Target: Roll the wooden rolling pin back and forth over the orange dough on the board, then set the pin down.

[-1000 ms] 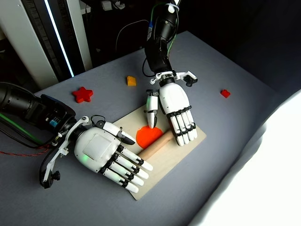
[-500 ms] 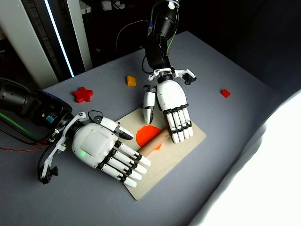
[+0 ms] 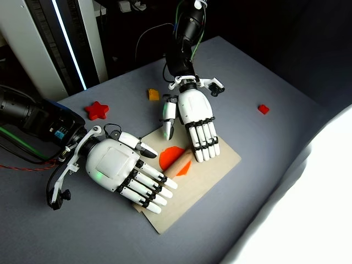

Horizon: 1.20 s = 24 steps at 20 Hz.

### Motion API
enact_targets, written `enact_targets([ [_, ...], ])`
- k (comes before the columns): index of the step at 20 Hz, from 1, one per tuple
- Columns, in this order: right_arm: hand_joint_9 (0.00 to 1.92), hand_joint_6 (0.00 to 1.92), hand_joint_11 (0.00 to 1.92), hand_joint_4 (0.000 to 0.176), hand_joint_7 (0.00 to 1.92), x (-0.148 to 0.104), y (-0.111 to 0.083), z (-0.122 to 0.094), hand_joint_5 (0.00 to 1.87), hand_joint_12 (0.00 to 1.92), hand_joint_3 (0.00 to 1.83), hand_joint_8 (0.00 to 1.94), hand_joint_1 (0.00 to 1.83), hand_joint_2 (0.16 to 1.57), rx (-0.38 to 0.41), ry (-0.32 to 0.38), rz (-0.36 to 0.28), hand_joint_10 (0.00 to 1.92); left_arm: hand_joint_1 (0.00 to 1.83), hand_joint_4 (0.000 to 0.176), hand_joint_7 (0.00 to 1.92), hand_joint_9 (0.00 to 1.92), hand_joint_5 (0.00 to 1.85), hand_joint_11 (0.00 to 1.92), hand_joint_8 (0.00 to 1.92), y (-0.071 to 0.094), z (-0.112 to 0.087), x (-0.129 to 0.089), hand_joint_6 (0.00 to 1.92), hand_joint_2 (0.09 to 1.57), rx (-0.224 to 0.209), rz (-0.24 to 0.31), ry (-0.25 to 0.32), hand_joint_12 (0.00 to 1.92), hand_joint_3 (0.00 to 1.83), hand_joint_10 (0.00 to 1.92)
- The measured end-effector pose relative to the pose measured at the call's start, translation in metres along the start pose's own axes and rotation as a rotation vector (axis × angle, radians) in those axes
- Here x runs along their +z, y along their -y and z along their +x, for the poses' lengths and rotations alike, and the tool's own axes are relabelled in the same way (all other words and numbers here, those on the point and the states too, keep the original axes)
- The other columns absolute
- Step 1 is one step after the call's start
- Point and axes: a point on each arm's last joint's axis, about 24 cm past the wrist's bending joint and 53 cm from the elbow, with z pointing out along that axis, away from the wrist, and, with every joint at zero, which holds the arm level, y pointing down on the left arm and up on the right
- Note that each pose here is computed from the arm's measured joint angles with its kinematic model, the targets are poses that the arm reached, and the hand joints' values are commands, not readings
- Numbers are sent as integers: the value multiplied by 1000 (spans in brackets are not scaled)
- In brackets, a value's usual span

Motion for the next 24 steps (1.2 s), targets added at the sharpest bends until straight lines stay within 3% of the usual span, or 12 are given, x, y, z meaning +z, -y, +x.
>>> enact_targets([
  [11,0,7,0,0,16,-3,2,-3,26,0,4,4,0,1509,6,-14,15,0,0,0,0,0,0,0,0,-2,6,-16,0,1394,-24,5,0,0,4,0],
  [24,0,6,0,0,9,-29,-1,-1,27,0,2,2,0,1505,38,-53,51,0,0,0,0,0,0,0,0,4,12,-26,0,1385,-49,33,-36,0,0,0],
])
